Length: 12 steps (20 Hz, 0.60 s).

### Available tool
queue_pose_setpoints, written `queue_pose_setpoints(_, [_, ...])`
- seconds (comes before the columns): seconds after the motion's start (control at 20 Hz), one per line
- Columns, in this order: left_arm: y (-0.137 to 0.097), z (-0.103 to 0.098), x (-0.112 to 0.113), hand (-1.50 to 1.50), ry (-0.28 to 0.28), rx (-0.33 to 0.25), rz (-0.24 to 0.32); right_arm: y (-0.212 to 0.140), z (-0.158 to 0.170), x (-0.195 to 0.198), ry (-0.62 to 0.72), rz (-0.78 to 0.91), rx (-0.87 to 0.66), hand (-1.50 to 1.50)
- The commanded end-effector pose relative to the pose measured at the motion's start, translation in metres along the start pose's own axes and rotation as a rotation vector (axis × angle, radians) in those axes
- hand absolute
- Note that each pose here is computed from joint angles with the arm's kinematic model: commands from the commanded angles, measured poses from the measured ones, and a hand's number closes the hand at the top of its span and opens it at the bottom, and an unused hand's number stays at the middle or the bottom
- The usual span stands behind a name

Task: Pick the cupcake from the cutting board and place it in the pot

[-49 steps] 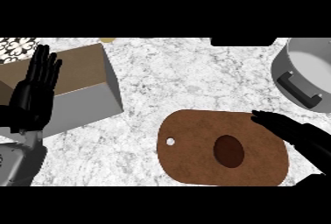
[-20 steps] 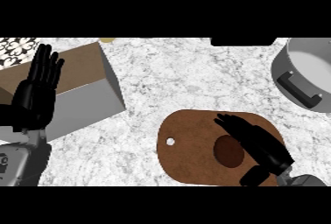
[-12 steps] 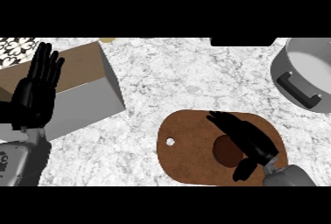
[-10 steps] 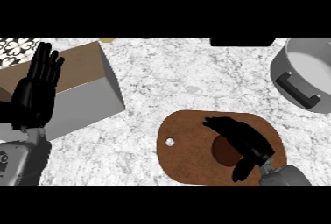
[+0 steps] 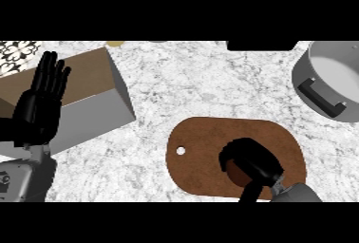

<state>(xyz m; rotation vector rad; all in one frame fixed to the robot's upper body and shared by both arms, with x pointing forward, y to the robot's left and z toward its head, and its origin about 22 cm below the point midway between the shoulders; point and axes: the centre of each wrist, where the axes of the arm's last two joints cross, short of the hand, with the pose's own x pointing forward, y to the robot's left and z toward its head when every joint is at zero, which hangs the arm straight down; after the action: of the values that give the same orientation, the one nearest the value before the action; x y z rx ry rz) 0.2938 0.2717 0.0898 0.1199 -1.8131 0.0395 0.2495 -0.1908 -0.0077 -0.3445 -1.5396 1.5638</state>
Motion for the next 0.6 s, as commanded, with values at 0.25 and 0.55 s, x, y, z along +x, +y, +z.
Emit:
queue_pose_setpoints(0.25, [-0.001, 0.001, -0.013, 0.00, 0.047, 0.027, 0.002, -0.018, 0.011, 0.006, 0.052, 0.106, -0.171, 1.50])
queue_pose_setpoints(0.55, [-0.012, -0.013, 0.000, 0.00, 0.027, -0.037, 0.012, -0.069, -0.070, 0.023, 0.465, 0.028, -0.369, 1.50])
